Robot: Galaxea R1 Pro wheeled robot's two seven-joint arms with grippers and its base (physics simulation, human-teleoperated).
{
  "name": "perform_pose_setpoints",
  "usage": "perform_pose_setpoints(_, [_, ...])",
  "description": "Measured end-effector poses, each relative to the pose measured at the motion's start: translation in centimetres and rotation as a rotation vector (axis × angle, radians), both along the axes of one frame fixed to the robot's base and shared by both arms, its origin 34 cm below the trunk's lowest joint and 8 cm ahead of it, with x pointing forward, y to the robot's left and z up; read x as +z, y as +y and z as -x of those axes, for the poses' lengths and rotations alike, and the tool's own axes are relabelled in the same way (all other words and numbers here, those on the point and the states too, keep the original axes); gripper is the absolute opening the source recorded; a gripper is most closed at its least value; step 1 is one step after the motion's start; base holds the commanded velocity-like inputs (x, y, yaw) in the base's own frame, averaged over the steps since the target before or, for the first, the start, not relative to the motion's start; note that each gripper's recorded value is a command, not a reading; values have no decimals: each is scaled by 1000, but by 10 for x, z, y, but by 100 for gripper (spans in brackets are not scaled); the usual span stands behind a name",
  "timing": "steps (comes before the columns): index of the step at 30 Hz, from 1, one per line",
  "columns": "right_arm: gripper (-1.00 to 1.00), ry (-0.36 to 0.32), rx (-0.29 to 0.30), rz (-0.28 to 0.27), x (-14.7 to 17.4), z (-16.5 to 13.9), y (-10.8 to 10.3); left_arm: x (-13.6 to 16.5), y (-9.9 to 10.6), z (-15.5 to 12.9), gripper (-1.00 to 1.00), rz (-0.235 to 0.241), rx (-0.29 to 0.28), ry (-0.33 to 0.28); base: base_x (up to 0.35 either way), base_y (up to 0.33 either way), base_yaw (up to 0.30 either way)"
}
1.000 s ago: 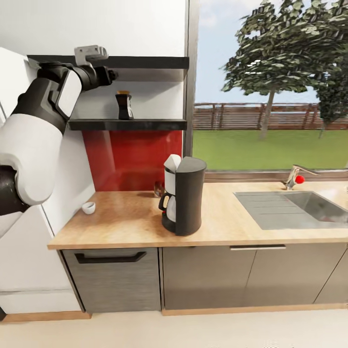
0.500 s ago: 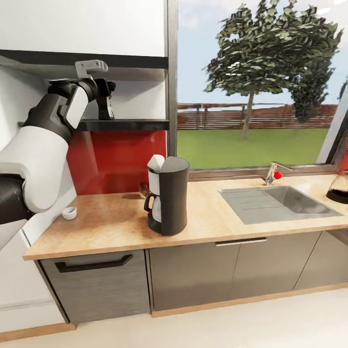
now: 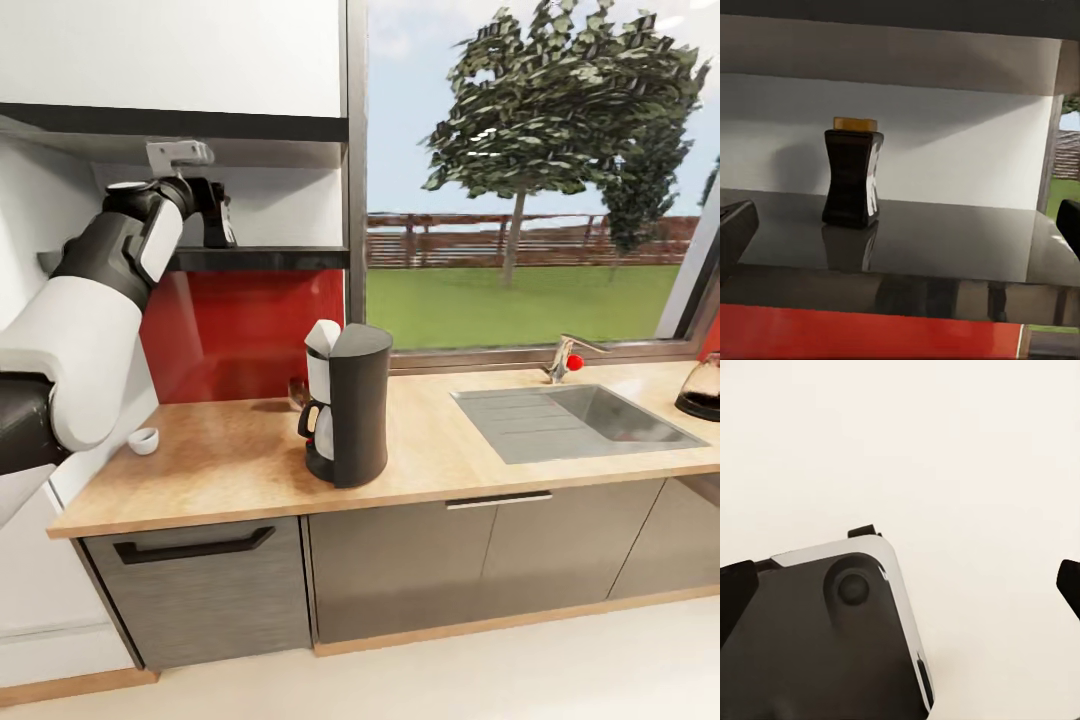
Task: Set up a coffee station on the kitchen countertop: keep the coffee maker on the countertop, move the bottle of coffee from the kitchen shelf to the counter next to the coffee maker, place a paper coffee filter on top of the coffee maker, put the saucer next to the coffee maker with the coffee cup on the saucer, and place the electric kettle next to the coffee maker.
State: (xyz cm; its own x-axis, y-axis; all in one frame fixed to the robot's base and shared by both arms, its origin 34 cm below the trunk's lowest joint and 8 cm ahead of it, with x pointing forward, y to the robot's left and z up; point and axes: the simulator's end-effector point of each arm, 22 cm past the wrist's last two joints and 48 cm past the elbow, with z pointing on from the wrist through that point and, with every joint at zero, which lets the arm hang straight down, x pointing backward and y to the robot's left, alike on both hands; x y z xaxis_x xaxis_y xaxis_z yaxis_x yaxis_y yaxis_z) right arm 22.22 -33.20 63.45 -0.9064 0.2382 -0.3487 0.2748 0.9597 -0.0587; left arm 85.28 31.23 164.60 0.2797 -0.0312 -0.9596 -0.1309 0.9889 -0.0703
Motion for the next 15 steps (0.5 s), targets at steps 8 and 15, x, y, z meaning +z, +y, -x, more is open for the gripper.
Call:
perform_pose_setpoints(8, [100,-1,0,1,0,-1,0,-17,12,-4,100,3,18,23,8,0,0])
perform_pose_setpoints(15, [100,1,0,1,0,1,-1,-20,29,-3,100,7,39,30,253,0,0])
